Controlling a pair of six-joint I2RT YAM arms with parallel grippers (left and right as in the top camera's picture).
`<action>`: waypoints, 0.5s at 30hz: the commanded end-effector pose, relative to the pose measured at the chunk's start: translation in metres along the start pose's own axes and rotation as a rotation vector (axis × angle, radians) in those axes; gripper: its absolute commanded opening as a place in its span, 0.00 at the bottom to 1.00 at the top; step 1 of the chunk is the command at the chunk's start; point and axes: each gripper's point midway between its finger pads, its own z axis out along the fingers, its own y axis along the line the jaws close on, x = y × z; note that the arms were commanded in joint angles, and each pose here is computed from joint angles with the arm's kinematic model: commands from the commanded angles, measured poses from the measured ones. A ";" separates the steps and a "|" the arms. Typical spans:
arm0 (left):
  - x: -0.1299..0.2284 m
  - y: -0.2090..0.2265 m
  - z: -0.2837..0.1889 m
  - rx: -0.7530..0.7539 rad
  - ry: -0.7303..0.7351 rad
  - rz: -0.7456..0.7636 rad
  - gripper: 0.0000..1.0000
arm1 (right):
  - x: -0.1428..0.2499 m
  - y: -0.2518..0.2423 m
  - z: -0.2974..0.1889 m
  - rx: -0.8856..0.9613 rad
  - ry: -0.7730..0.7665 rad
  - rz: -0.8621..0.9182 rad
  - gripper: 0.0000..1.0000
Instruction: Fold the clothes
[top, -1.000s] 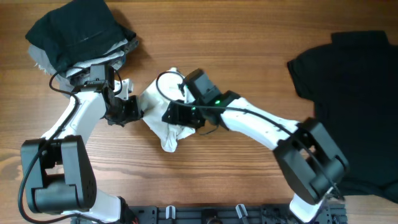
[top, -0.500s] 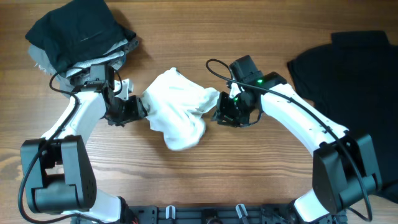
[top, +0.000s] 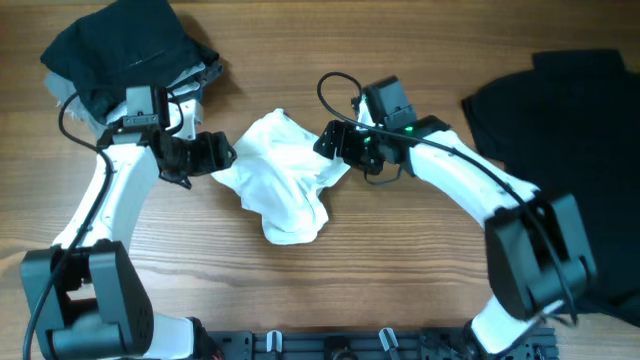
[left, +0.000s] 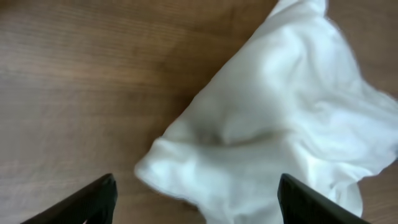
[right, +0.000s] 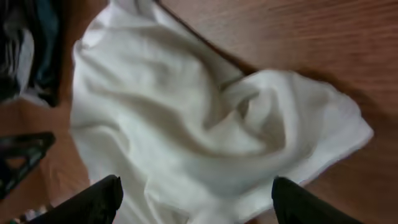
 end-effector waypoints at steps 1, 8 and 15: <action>0.018 -0.023 0.031 0.139 0.053 0.044 0.83 | 0.003 -0.008 0.032 -0.038 0.059 0.080 0.54; 0.061 -0.006 0.059 0.014 0.232 0.065 0.14 | -0.016 -0.068 0.003 0.154 -0.004 0.176 0.04; 0.072 -0.026 0.048 0.123 0.277 0.037 1.00 | -0.089 -0.090 -0.078 0.108 -0.232 -0.050 0.27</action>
